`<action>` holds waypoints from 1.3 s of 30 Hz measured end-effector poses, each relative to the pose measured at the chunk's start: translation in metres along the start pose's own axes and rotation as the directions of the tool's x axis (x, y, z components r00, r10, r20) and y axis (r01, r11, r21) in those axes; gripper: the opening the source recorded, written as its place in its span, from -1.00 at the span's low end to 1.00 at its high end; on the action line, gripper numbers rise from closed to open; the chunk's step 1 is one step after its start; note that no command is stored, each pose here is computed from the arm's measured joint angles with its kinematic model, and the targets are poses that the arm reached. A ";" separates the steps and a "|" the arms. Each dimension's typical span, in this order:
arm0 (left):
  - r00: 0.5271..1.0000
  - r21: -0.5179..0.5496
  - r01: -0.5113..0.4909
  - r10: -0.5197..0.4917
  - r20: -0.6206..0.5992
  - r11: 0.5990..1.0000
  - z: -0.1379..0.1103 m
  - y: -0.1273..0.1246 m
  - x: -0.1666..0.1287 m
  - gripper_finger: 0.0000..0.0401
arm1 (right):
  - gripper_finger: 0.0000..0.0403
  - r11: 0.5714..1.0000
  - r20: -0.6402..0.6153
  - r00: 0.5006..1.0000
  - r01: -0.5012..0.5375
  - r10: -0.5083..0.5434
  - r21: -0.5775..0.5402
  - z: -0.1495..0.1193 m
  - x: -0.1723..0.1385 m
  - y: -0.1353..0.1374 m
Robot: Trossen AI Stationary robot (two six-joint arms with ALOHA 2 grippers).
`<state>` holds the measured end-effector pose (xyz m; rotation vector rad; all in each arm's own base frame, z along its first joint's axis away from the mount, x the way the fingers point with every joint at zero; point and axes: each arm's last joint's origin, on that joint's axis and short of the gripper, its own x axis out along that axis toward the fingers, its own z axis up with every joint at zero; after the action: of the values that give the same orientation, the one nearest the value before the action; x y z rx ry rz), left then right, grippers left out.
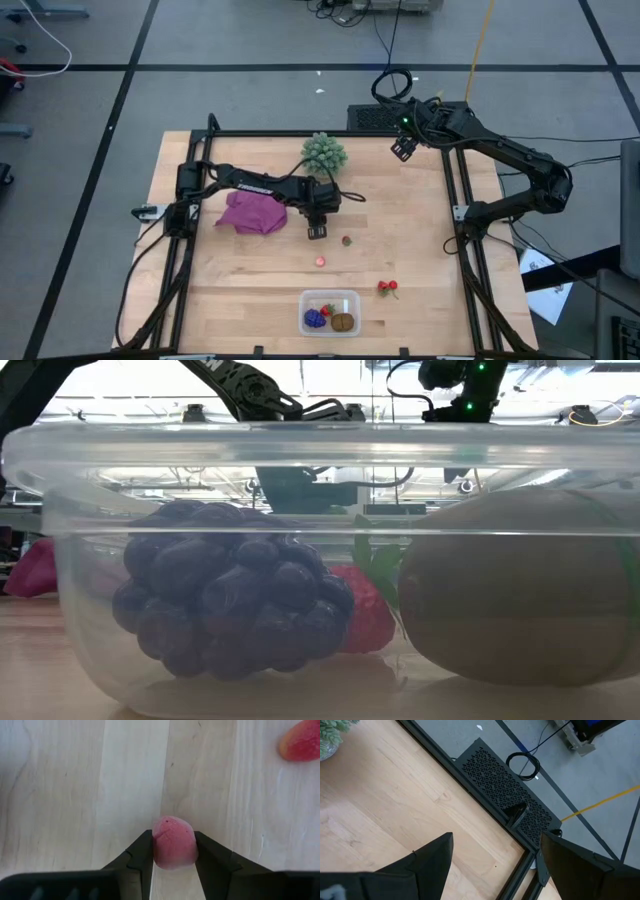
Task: Pick and placing Produce into tupperware
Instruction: Put the top pink peach into the transparent container
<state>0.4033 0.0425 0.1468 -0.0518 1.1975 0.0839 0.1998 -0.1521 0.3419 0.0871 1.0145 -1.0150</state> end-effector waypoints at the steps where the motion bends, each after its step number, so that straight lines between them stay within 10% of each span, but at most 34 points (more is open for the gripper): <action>1: 1.000 0.003 0.001 -0.001 -0.002 1.000 0.000 -0.001 0.000 -0.41 | 0.44 1.000 0.000 1.000 0.000 0.000 0.000 0.000 0.000 0.000; 24: 0.993 0.125 -0.017 0.031 -0.118 0.992 0.021 -0.098 -0.079 -0.40 | 0.44 1.000 0.009 1.000 0.012 -0.011 -0.011 0.002 0.002 -0.004; 39: 0.996 -0.008 0.084 -0.084 -0.030 0.996 0.012 -0.188 -0.114 -0.40 | 0.44 0.995 0.021 1.000 0.018 -0.020 0.095 0.005 0.013 -0.027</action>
<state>0.3902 -0.1480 0.2567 -0.1092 1.2242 0.0133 0.1850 -0.1783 0.3455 0.1439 0.9485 -1.0793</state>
